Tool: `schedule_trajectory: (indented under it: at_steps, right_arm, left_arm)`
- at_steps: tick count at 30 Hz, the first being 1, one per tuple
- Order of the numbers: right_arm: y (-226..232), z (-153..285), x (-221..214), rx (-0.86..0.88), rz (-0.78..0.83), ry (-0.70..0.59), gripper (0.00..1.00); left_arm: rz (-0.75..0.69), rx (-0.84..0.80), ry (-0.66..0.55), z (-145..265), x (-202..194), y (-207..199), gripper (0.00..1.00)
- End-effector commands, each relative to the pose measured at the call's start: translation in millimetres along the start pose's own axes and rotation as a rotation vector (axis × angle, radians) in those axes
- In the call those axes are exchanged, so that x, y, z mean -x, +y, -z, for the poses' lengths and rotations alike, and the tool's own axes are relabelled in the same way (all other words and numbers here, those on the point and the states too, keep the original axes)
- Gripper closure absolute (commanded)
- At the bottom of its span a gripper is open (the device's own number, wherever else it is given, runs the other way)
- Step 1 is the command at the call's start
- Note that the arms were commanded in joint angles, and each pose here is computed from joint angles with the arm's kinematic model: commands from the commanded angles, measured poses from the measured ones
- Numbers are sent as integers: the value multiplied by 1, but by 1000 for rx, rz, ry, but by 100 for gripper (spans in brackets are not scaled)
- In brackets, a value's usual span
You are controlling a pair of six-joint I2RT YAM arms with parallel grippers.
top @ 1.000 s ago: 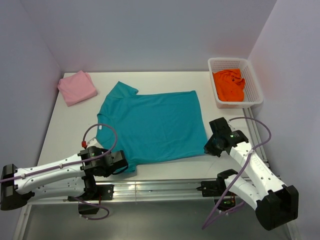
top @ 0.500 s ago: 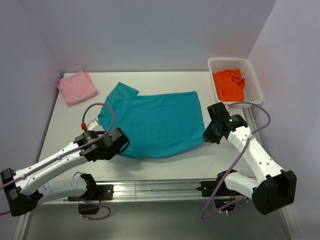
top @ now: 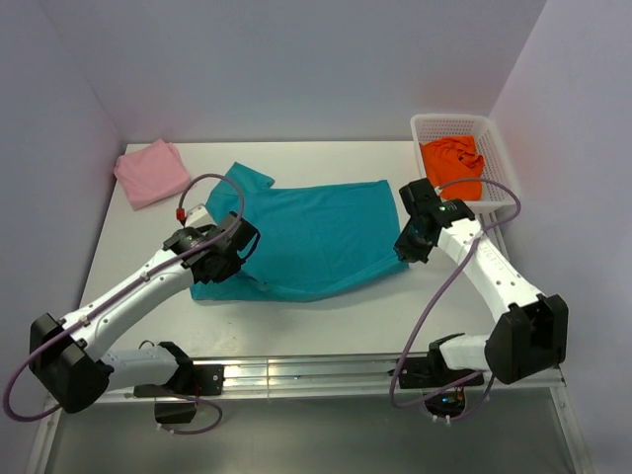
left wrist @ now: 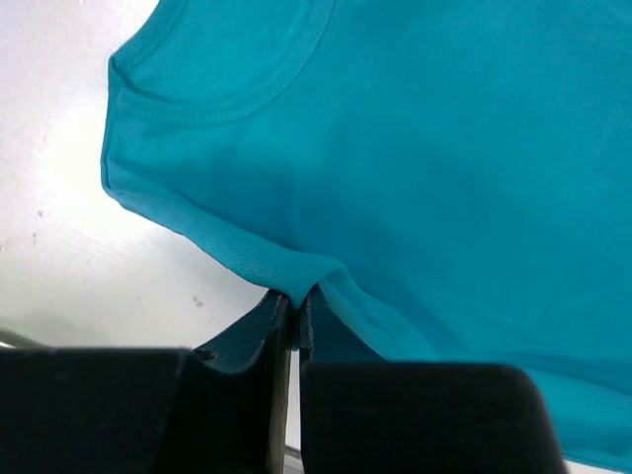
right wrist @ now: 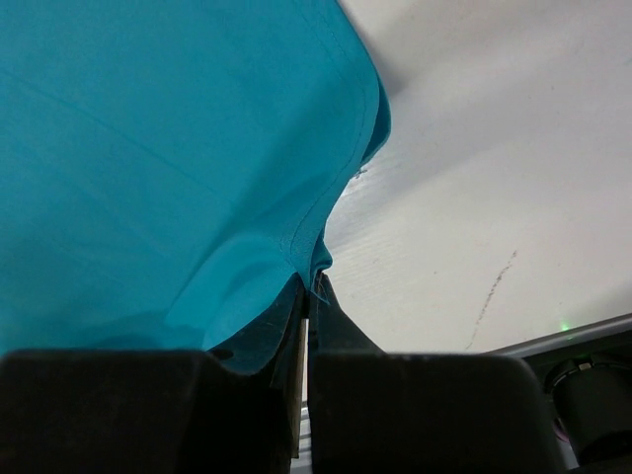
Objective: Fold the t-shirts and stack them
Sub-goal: Fold the tshirt
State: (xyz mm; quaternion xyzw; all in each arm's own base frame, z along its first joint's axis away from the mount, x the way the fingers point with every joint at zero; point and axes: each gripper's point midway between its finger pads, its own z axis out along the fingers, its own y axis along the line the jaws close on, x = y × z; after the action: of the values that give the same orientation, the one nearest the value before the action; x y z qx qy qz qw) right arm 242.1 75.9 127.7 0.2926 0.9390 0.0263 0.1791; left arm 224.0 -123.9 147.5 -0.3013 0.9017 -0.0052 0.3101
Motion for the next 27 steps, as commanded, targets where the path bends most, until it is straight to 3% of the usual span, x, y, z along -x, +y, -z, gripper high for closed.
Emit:
schedule_trajectory:
  at_steps: [1,9,16,17,18,19,20,21,22,27]
  right_arm:
    - [11,2,28,-1,1,-70,100]
    - [29,-21,63,-54,23,-82,100]
    - [47,-88,80,-144,25,6,100]
    - [54,-90,92,-138,14,-5,100]
    - [53,-109,91,-181,18,26,88]
    - [51,-114,93,-209,11,45,70]
    - [59,-113,111,-200,-11,21,33]
    - [56,-125,112,-239,-12,35,10]
    - [63,-120,127,-234,-21,10,1]
    - [65,-101,164,-225,-34,-52,0]
  left_arm:
    - [-27,-67,-31,-1,23,-22,100]
    - [-18,-42,-31,-43,58,-36,100]
    - [-41,28,-40,-110,102,-56,100]
    - [-37,12,-46,-115,114,-68,91]
    - [-53,56,-11,-138,109,-66,75]
    - [-51,88,-17,-148,115,-64,58]
    - [-44,91,-21,-150,126,-72,23]
    - [-53,119,3,-166,122,-72,5]
    - [-38,128,4,-170,130,-71,0]
    - [14,89,-52,-148,169,-89,0]
